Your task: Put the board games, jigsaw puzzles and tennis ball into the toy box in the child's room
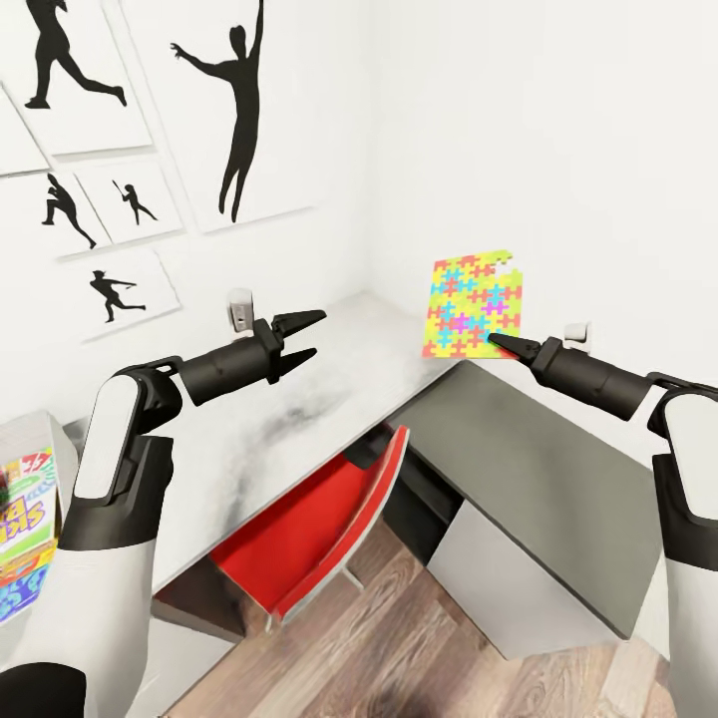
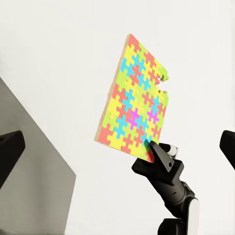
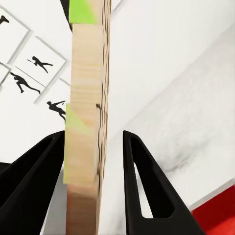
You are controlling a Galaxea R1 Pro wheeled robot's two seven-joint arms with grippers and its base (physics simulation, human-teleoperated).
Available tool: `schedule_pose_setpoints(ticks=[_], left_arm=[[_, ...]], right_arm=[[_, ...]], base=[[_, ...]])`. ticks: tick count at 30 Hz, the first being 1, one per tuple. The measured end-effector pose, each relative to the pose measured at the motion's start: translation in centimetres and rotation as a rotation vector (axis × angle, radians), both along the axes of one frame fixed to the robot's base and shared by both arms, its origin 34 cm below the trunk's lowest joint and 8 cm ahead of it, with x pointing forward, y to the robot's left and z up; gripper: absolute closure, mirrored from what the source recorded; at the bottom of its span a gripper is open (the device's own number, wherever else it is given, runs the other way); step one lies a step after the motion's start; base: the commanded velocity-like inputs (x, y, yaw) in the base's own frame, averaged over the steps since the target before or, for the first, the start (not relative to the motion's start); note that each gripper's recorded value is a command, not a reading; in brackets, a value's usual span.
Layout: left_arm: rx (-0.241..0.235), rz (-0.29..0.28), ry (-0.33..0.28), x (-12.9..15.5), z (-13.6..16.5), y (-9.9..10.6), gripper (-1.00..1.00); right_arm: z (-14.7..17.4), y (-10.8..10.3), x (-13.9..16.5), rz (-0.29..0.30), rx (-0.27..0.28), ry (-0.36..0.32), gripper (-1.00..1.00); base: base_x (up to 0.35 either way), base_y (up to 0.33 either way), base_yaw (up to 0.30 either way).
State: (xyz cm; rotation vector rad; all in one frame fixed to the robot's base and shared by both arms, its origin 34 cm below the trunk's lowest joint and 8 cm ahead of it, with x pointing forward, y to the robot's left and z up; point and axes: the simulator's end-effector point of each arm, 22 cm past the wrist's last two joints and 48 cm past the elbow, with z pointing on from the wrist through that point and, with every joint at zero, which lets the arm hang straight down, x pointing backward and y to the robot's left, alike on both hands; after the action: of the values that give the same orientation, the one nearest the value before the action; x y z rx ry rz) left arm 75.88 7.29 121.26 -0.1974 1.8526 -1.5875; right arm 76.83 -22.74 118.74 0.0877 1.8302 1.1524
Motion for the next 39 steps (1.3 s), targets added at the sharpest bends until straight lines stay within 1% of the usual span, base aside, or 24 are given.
schedule_pose_setpoints(ticks=[6,16,29,39], left_arm=[[0.001,0.001,-0.009,-0.2,0.6,0.1,-1.00],[0.000,0.004,-0.025,-0.6,1.6,0.1,-1.00],[0.000,0.005,-0.045,-1.1,3.0,0.2,-1.00],[0.008,0.011,-0.060,-1.4,3.8,0.5,-1.00]], right_arm=[[0.6,0.4,-0.3,0.008,-0.001,-0.008,1.00],[1.5,0.8,-0.7,0.018,-0.004,-0.021,1.00],[2.9,0.7,-1.1,0.017,-0.007,-0.043,1.00],[3.9,0.9,-1.5,0.020,-0.005,-0.058,1.00]], base=[[-0.118,0.000,-0.052],[-0.025,0.000,-0.013],[-0.003,0.000,0.048],[0.000,0.000,0.011]])
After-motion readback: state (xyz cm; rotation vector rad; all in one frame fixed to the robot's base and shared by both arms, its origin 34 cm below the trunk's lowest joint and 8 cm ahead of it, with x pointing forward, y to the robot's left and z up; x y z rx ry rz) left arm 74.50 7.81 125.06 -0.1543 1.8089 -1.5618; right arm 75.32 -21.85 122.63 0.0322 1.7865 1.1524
